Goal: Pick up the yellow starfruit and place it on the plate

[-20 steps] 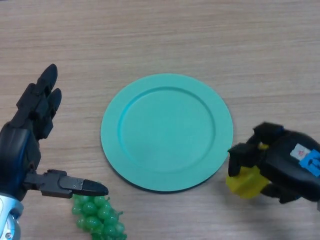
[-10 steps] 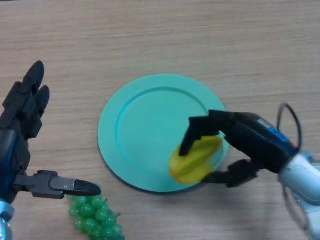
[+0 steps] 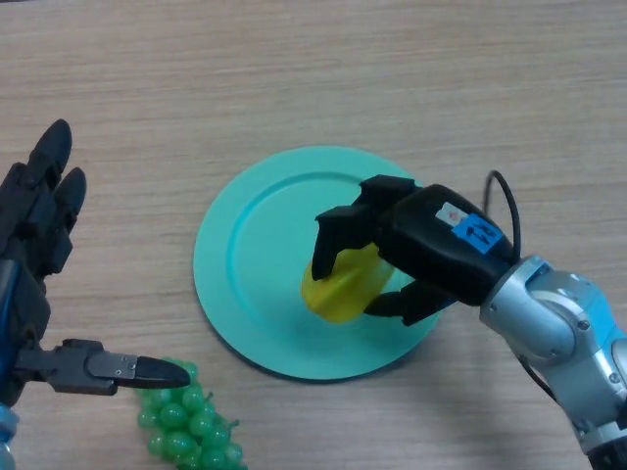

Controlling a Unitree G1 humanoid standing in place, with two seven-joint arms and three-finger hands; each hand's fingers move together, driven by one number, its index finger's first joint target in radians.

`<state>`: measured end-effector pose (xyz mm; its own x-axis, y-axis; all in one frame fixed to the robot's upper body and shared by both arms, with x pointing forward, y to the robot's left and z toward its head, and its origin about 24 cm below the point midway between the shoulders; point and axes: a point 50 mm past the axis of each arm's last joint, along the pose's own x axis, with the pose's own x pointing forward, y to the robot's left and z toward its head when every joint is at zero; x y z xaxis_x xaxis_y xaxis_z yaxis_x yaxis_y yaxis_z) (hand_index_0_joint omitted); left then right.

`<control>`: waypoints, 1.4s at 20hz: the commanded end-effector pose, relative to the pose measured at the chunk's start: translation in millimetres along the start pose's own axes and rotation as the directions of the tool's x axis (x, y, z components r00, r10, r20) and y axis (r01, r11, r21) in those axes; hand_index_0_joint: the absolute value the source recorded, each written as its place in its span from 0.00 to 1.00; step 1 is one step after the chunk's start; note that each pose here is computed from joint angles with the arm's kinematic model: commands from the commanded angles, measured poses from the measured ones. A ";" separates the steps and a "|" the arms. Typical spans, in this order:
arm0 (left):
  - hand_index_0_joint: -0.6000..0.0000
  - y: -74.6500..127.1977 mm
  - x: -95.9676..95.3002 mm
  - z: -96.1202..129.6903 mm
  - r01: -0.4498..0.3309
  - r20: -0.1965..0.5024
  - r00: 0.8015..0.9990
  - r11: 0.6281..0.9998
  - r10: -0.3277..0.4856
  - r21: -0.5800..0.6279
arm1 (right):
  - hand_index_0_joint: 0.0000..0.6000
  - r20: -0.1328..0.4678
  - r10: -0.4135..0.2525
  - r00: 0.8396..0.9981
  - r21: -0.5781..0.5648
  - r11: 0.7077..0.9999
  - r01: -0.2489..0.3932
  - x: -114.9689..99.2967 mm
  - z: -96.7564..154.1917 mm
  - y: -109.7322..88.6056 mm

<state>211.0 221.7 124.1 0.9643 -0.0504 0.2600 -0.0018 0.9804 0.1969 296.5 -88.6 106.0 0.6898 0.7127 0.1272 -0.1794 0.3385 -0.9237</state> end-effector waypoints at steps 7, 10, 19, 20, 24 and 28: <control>1.00 12.0 1.1 28.0 -0.036 0.195 0.981 0.998 0.024 0.057 | 0.75 0.079 -0.093 0.993 -0.060 0.993 0.098 -2.8 3.3 -23.2; 1.00 11.9 2.6 25.8 -0.029 0.171 0.985 0.998 0.019 0.060 | 0.17 0.020 -0.167 0.986 0.083 0.983 0.165 -0.9 8.8 -29.6; 1.00 3.4 14.4 22.1 -0.011 0.188 0.982 0.997 -0.005 0.082 | 0.00 0.005 -0.376 0.927 0.265 0.894 0.361 -11.5 23.0 -57.9; 1.00 3.4 15.6 22.6 -0.013 0.191 0.982 0.997 -0.003 0.080 | 0.00 0.006 -0.384 0.923 0.290 0.884 0.366 -13.2 24.6 -59.9; 1.00 5.1 20.9 25.7 -0.026 0.224 0.975 0.997 0.010 0.070 | 0.00 -0.080 -0.361 0.929 0.486 0.799 0.353 -35.8 24.0 -64.7; 1.00 5.9 26.8 29.3 -0.037 0.243 0.970 0.997 0.018 0.073 | 0.00 -0.204 -0.339 0.918 0.594 0.703 0.392 -66.3 16.9 -63.3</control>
<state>237.2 214.1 125.6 0.9555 -0.0778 0.2846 0.0171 0.9776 0.2100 252.7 -145.1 132.0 0.8957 0.4082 0.1763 -0.3306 0.8765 -0.3499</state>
